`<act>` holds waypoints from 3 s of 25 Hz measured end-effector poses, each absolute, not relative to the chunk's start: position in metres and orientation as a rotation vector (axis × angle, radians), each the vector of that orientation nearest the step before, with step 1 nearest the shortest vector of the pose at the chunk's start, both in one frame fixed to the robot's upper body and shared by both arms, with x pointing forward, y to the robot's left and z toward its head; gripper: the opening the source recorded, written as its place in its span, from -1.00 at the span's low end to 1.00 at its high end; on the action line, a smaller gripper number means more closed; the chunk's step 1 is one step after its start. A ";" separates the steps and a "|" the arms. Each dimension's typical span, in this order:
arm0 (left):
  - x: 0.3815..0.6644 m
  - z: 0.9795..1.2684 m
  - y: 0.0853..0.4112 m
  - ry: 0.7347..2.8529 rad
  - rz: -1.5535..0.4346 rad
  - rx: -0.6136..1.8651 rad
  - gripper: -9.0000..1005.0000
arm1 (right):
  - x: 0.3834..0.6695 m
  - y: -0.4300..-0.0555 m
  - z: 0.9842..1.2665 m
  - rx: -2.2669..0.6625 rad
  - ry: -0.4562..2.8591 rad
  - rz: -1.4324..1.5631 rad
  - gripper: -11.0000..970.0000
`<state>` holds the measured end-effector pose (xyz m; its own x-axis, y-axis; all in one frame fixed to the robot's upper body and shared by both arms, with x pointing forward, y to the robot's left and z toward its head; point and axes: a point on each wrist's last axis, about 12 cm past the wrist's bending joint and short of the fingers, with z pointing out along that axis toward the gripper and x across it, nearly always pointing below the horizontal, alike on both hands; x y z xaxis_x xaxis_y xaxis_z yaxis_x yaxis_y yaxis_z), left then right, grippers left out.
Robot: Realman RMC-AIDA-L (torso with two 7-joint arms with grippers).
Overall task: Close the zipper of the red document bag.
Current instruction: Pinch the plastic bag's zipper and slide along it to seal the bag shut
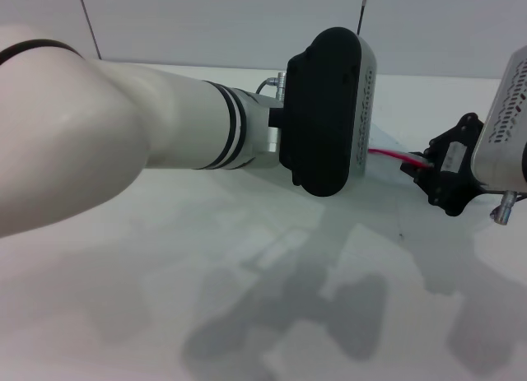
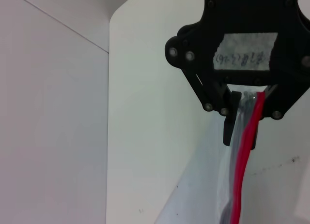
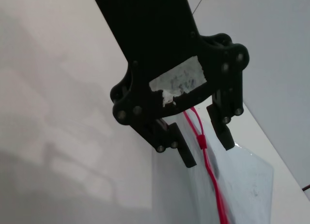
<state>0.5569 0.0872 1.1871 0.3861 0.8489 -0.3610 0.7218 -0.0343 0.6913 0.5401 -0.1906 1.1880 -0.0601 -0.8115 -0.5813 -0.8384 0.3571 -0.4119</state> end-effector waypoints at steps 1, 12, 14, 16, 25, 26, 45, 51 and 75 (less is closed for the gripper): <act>0.557 1.187 0.087 1.372 0.187 1.788 -0.27 | 0.540 -0.191 1.188 -1.443 1.854 0.045 -0.84; 0.557 1.187 0.083 1.344 0.186 1.774 -0.45 | 0.541 -0.191 1.187 -1.441 1.860 0.047 -0.83; 0.556 1.185 0.083 1.343 0.185 1.778 -0.46 | 0.541 -0.191 1.187 -1.441 1.860 0.047 -0.83; 0.556 1.184 0.082 1.342 0.186 1.783 -0.48 | 0.541 -0.191 1.187 -1.440 1.860 0.047 -0.83; 0.557 1.180 0.084 1.353 0.186 1.788 -0.58 | 0.541 -0.192 1.187 -1.440 1.861 0.045 -0.83; 0.557 1.180 0.084 1.352 0.187 1.789 -0.59 | 0.541 -0.192 1.187 -1.440 1.860 0.045 -0.83; 0.558 1.181 0.084 1.334 0.195 1.775 -0.84 | 0.541 -0.192 1.186 -1.442 1.863 0.046 -0.82; 0.559 1.181 0.087 1.352 0.201 1.759 -0.84 | 0.540 -0.193 1.186 -1.439 1.865 0.044 -0.82; 0.562 1.170 0.172 1.643 0.296 1.496 -0.83 | 0.547 -0.232 1.188 -1.294 1.949 -0.050 -0.81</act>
<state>0.5616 0.1723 1.1699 0.1006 0.8968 -0.4308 0.6897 0.2493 0.6799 0.5467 -0.2322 1.1880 -0.1768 -0.7963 -0.5784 -0.7659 0.4804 -0.4273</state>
